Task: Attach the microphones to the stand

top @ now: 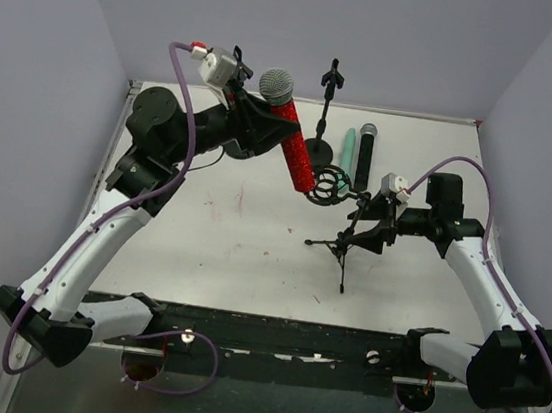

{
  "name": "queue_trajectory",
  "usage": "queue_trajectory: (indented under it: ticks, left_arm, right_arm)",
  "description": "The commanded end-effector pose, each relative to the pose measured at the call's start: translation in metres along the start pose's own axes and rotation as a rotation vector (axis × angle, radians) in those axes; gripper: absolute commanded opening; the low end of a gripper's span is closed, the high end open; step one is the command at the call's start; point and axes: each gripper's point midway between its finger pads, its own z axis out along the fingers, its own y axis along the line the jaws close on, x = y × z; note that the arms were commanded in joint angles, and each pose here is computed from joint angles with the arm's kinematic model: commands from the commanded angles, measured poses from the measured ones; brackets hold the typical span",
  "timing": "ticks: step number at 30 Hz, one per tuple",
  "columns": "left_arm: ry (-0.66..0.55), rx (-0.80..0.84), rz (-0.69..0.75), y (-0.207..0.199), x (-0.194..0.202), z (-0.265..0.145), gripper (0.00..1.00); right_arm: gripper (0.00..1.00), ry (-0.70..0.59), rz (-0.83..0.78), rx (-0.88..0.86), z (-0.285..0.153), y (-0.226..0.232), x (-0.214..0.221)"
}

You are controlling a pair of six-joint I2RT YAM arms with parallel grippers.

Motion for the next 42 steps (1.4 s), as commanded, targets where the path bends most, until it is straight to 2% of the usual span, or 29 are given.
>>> queue_trajectory:
  ticks: [1,16,24,33,42]
  left_arm:
    - [-0.019,0.044,-0.008,-0.006,-0.01,0.021,0.0]
    - [0.017,0.045,0.002,0.011,0.007,0.06,0.0]
    - [0.051,0.04,0.112,0.018,0.023,0.061,0.0]
    - [0.1,0.039,0.16,0.026,0.033,0.065,0.0]
    - [0.18,0.121,0.211,0.015,0.061,0.059,0.0]
  right_arm:
    - [0.68,0.017,0.024,0.016,-0.002,-0.003,0.006]
    - [0.68,0.021,0.032,0.016,-0.002,-0.004,0.009]
    - [0.68,0.023,0.039,0.014,-0.001,-0.004,0.011]
    - [0.68,0.024,0.041,0.013,-0.001,-0.004,0.011]
    - [0.68,0.022,0.039,0.008,-0.001,-0.004,0.012]
